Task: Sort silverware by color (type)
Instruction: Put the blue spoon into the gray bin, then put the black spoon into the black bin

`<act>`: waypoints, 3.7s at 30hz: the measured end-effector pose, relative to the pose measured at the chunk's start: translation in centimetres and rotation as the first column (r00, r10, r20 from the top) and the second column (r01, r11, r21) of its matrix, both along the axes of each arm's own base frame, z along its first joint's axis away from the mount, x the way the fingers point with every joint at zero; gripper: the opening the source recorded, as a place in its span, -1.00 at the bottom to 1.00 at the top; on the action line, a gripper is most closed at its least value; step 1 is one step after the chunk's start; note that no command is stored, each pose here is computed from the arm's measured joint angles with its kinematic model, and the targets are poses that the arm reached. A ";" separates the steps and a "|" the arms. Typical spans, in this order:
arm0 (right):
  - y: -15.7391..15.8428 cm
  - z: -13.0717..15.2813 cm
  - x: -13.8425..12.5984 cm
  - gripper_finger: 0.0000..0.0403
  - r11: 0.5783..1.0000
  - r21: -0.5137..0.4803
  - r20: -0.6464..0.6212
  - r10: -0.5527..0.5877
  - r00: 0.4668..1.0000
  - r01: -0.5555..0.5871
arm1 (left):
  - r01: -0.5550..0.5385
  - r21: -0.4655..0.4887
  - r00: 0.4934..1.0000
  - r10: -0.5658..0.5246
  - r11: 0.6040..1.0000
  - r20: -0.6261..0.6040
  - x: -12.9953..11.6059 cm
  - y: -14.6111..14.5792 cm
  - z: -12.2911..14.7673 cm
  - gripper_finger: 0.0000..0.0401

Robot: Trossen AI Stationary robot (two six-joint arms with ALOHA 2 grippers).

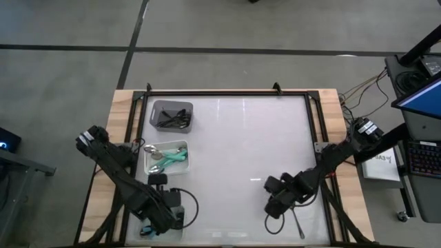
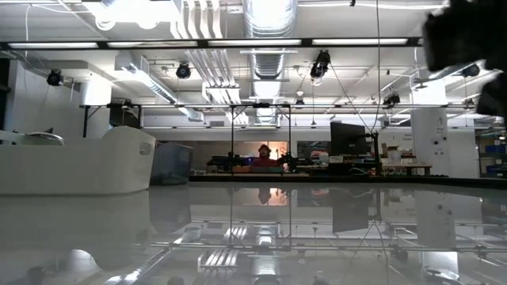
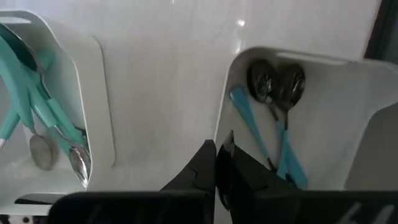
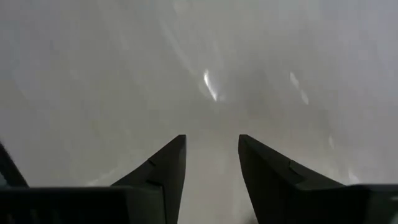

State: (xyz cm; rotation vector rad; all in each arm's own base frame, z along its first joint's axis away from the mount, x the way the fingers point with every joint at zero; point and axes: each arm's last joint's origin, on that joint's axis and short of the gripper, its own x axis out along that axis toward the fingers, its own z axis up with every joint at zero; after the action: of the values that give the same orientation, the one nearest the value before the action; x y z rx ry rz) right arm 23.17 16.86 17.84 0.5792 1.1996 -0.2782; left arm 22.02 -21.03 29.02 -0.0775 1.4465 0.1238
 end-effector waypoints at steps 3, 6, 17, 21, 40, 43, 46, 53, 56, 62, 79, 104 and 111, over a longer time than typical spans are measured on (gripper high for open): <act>0.6 -0.5 -1.3 -0.31 0.997 0.048 -0.097 -0.051 0.994 0.056 | 0.039 0.020 0.999 -0.039 0.999 -0.020 0.0 -0.6 -0.8 -0.99; 1.5 -0.5 -2.2 -0.31 0.993 0.076 -0.146 -0.082 0.986 0.094 | 0.097 0.041 0.995 -0.095 0.994 -0.041 0.2 -1.0 -1.6 -0.99; 3.7 -0.6 -4.9 -0.33 0.965 0.108 -0.232 -0.210 0.950 0.240 | 0.197 0.097 0.976 -0.185 0.976 -0.116 1.2 -2.0 -4.1 -0.91; 4.5 -0.6 -5.9 -0.33 0.949 0.140 -0.306 -0.229 0.924 0.282 | 0.198 0.103 0.975 -0.185 0.975 -0.126 1.3 -2.1 -4.5 -0.82; 5.9 -4.2 -6.2 -0.35 0.953 0.057 -0.463 -0.238 0.854 0.297 | 0.203 0.078 0.978 -0.198 0.976 -0.071 1.8 -2.6 -3.0 -0.61; 5.9 -4.4 -6.2 -0.39 0.963 0.053 -0.461 -0.211 0.862 0.264 | 0.202 0.085 0.979 -0.198 0.976 -0.053 1.9 -2.6 -2.7 -0.61; 5.8 -4.5 -6.2 -0.52 0.970 0.046 -0.452 -0.194 0.871 0.240 | 0.200 0.098 0.980 -0.197 0.975 -0.031 2.0 -2.7 -2.3 -0.61; 5.5 -4.7 -6.3 -0.93 0.983 -0.002 -0.421 -0.167 0.892 0.183 | 0.184 0.182 0.979 -0.196 0.966 0.050 2.4 -2.5 -1.9 -0.61; 5.4 -4.7 -6.3 -0.94 0.986 -0.016 -0.421 -0.155 0.894 0.164 | 0.171 0.232 0.975 -0.198 0.958 0.100 2.6 -2.5 -1.9 -0.61; 5.0 -4.5 -5.7 -0.95 0.996 -0.012 -0.398 -0.089 0.913 0.092 | 0.067 0.350 0.936 -0.180 0.934 0.302 3.7 -2.6 -1.6 -0.61; 1.1 -1.4 0.7 -0.96 0.918 -0.389 0.022 0.086 0.996 -0.070 | -0.482 0.342 0.686 0.106 0.807 0.719 7.9 -1.9 -5.0 -0.61; 0.4 5.7 8.4 -0.96 0.665 -0.745 0.363 0.479 0.799 -0.060 | -0.673 0.229 0.357 0.037 0.703 0.934 12.2 -2.8 -7.6 -0.61; 0.1 5.9 8.4 -0.96 0.595 -0.804 0.339 0.465 0.818 -0.005 | -0.678 0.200 0.335 0.055 0.708 0.941 12.4 -2.9 -7.5 -0.61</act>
State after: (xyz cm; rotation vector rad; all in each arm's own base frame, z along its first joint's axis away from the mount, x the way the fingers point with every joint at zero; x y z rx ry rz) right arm 31.59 16.98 23.77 -0.2991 0.5010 -0.3428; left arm 34.38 -23.90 21.55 0.0133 0.1779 0.8257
